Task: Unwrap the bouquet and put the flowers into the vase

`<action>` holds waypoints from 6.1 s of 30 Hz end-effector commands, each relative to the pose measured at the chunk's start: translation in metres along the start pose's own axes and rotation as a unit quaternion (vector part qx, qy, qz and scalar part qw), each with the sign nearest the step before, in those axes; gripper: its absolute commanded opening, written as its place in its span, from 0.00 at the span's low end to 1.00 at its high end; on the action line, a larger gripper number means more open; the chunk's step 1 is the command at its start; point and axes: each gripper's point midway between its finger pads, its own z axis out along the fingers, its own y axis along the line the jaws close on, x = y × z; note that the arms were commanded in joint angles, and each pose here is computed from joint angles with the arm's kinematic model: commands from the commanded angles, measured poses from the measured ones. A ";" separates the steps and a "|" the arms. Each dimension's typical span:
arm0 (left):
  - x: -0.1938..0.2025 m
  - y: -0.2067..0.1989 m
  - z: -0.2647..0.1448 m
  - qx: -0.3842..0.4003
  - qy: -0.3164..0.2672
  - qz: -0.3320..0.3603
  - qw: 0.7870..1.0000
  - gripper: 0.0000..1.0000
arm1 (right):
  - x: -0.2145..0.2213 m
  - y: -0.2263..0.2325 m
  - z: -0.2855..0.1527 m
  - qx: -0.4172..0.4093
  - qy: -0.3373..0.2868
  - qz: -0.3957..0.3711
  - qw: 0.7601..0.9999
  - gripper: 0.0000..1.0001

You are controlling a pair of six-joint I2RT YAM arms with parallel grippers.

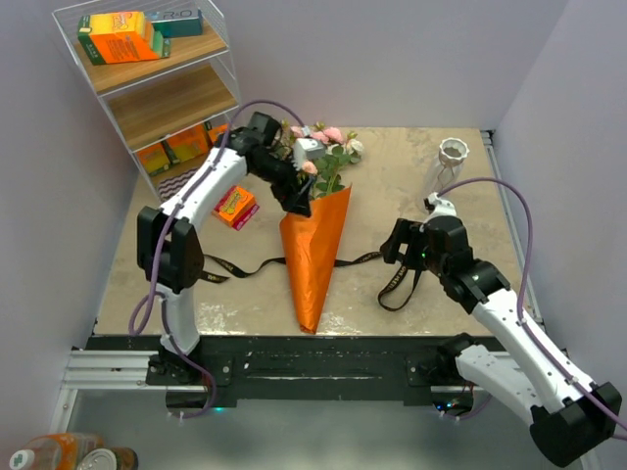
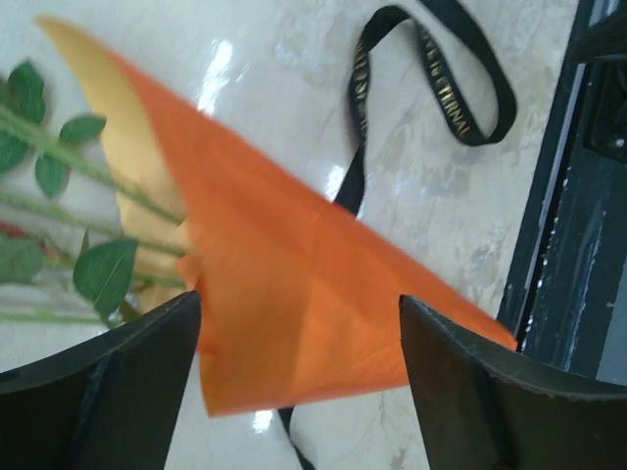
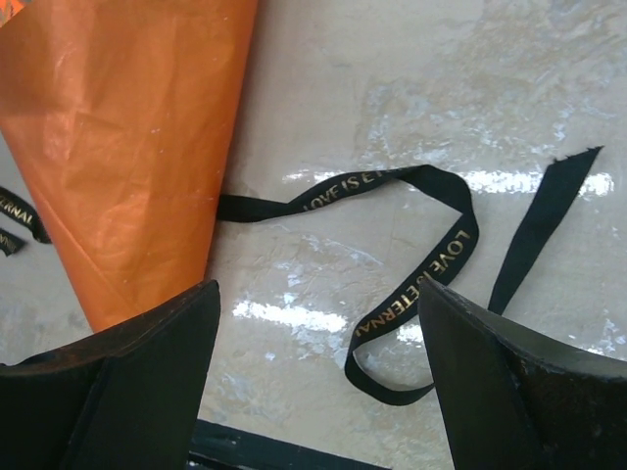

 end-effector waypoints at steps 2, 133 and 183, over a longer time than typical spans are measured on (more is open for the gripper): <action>0.042 0.053 -0.040 0.016 -0.042 -0.034 0.998 0.99 | -0.036 0.026 -0.011 -0.021 -0.057 0.000 0.998 0.85; 0.067 0.028 0.047 0.034 0.092 0.033 0.995 0.00 | 0.075 0.101 0.047 0.209 -0.008 -0.365 0.907 0.92; 0.052 0.027 -0.008 0.051 0.015 0.023 0.998 0.00 | 0.091 0.112 0.043 0.295 -0.085 -0.405 0.861 0.98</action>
